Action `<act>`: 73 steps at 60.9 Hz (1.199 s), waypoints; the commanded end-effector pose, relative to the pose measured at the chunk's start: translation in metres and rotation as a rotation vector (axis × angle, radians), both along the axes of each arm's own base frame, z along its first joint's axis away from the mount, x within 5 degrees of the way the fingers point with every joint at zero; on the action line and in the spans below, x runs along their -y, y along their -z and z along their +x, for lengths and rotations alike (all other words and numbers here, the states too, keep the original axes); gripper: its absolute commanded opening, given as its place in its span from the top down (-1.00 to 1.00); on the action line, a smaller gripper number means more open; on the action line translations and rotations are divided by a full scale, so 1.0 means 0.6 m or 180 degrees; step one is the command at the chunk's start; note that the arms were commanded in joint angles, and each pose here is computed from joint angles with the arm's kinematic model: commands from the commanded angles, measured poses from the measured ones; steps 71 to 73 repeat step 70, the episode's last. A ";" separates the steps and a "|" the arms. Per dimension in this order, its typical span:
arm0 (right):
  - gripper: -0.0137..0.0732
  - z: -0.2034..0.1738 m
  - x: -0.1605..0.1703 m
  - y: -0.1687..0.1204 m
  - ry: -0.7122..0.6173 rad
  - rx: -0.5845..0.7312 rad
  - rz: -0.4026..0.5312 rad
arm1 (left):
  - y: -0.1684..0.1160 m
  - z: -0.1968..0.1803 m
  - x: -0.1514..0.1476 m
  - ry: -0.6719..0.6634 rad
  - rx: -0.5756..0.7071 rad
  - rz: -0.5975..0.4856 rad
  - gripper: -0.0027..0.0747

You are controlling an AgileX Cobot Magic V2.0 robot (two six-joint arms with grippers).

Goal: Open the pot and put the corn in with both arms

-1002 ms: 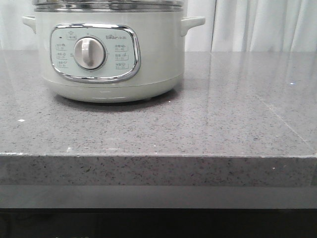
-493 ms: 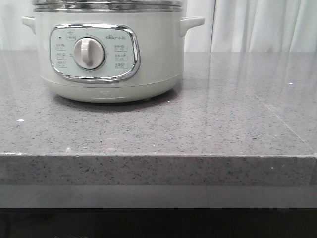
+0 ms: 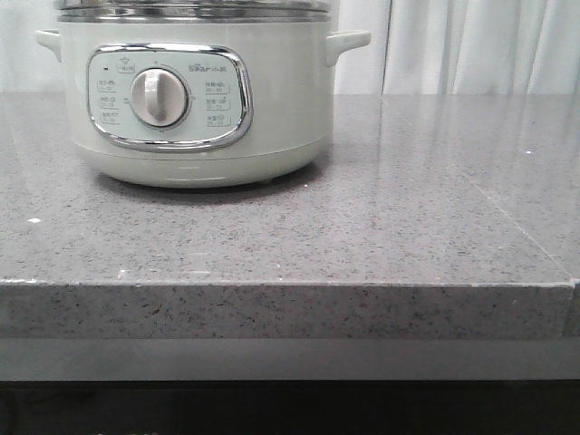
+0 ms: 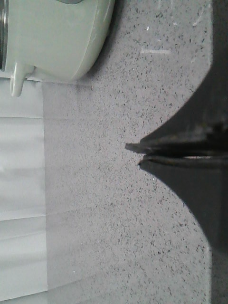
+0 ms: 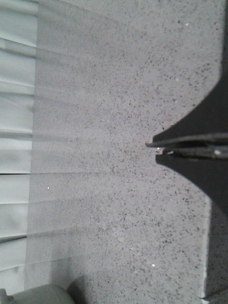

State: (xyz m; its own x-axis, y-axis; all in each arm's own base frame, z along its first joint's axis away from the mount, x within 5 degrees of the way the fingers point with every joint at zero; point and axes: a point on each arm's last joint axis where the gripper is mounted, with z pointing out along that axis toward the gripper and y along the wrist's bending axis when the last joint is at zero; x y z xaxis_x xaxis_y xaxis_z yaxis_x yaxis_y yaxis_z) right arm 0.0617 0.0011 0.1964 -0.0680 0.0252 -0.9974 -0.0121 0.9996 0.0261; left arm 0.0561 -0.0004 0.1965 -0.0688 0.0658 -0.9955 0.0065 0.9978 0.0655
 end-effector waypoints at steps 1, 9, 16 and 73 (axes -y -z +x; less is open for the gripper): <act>0.94 -0.007 0.001 -0.011 0.0030 0.0269 -0.0034 | -0.009 -0.001 -0.001 -0.0021 0.0287 -0.0053 0.98; 0.94 -0.011 0.000 -0.003 0.0008 0.0152 -0.0035 | -0.009 -0.001 -0.001 -0.0021 0.0287 -0.0053 0.98; 0.94 -0.012 0.000 -0.002 0.0005 0.0128 -0.0035 | -0.009 -0.001 -0.001 -0.0021 0.0287 -0.0053 0.98; 0.94 -0.012 0.000 -0.002 0.0005 0.0125 -0.0035 | -0.009 -0.001 -0.001 -0.0021 0.0287 -0.0053 0.98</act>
